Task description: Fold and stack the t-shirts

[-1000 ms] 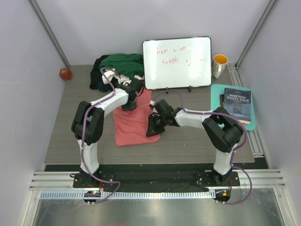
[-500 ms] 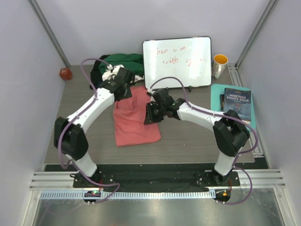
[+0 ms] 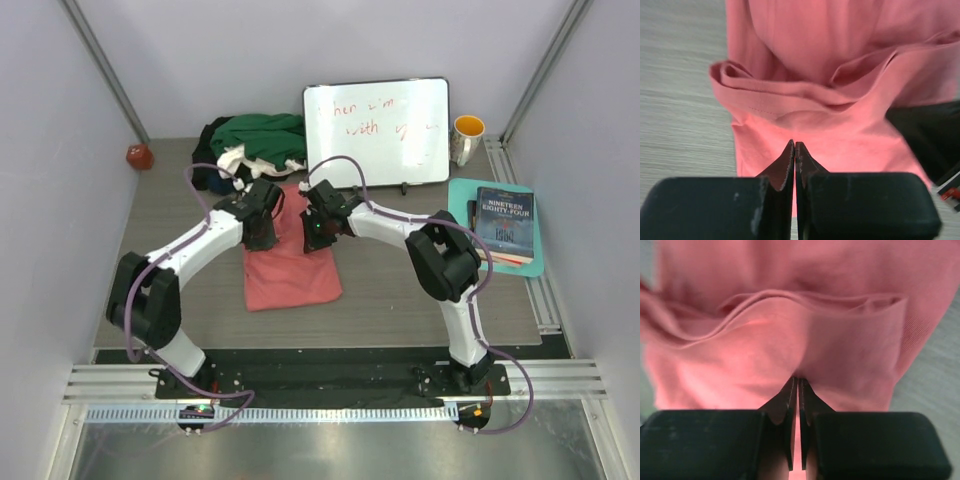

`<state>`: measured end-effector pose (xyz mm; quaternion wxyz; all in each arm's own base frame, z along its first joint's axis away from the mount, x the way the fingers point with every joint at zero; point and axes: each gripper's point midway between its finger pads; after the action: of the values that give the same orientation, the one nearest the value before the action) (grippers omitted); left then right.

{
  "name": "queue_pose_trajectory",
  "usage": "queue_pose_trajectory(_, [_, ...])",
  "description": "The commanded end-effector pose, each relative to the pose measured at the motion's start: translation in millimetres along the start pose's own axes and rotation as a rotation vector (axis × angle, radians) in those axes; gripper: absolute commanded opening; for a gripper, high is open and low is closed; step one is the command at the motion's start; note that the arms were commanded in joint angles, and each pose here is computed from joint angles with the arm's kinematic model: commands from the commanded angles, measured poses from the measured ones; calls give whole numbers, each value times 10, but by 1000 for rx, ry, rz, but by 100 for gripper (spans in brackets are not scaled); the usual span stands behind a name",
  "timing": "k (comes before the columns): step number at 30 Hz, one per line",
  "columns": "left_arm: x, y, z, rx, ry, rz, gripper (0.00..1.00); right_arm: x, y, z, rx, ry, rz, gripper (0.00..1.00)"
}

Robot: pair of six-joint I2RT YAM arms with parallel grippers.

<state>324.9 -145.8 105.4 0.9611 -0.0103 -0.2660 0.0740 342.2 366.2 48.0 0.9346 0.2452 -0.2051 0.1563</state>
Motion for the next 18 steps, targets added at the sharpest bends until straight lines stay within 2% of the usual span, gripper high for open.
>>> queue_pose_trajectory(1, [-113, -230, -203, -47, 47, 14, 0, 162, -176, -77, -65, -23, 13, 5])
queue_pose_trajectory(4, [-267, -271, -310, -28, 84, 12, 0, 54, -324, -169, -111, 5, -2, 1])
queue_pose_trajectory(11, [-657, -178, -728, 80, 163, 5, 0, 3, -501, -117, -176, -5, -23, 1])
queue_pose_trajectory(15, [-784, -30, -762, 157, 196, 19, 0, 2, -618, -38, -227, -15, -58, 1])
queue_pose_trajectory(18, [-876, 23, -699, 156, 217, 26, 0, -55, -660, 41, -235, -15, -82, 1])
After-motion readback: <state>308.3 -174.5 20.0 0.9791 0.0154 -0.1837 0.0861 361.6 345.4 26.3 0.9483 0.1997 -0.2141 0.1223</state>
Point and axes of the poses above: each gripper's point midway between its finger pads, its own z axis back along the fingers, its own y axis along the line the jaws close on, x = y × z, and after that the axes turned 2 degrees about -z, right-handed
